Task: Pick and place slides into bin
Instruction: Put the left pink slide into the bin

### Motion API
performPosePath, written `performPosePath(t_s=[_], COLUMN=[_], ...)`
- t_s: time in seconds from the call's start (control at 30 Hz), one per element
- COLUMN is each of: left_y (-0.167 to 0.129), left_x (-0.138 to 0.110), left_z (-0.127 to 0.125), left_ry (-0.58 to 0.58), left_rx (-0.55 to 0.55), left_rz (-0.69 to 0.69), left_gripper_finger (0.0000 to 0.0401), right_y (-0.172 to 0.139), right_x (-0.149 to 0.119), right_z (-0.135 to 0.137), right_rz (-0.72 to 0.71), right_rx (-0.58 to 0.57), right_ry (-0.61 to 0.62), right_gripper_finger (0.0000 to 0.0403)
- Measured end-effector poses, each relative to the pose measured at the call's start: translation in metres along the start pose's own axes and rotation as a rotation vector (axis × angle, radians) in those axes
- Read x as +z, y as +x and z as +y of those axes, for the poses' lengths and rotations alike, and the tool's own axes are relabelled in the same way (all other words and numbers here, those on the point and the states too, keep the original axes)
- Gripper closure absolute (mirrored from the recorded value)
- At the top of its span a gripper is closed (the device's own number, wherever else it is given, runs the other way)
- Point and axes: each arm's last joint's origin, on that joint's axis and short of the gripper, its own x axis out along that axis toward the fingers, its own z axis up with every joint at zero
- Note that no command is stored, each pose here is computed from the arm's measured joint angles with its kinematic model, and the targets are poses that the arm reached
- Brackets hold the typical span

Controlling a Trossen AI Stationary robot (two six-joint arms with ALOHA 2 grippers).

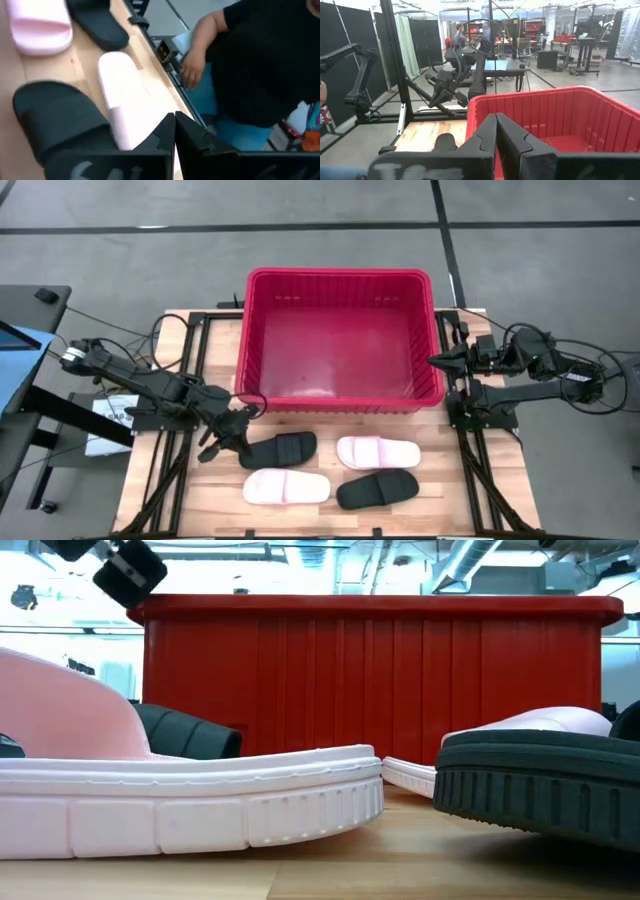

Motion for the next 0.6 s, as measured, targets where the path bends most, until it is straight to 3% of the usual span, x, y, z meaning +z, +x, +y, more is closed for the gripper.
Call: performPosePath(t_s=[0.13, 0.47, 0.6], left_y=[0.005, 0.012, 0.013], left_x=[-0.006, -0.016, -0.020], left_z=[-0.004, -0.027, -0.033], left_ry=[-0.020, 0.231, 0.228], left_rx=[0.090, 0.307, 0.370], left_rz=[0.032, 0.038, 0.024], left_gripper_finger=[0.0401, 0.0401, 0.0401], right_y=[0.000, 0.000, 0.000], right_x=[0.000, 0.000, 0.000], right_z=[0.000, 0.000, 0.000], right_rz=[0.000, 0.000, 0.001], right_rx=[0.000, 0.000, 0.000], right_ry=[0.000, 0.000, 0.000], right_gripper_finger=[0.0403, 0.0403, 0.0403])
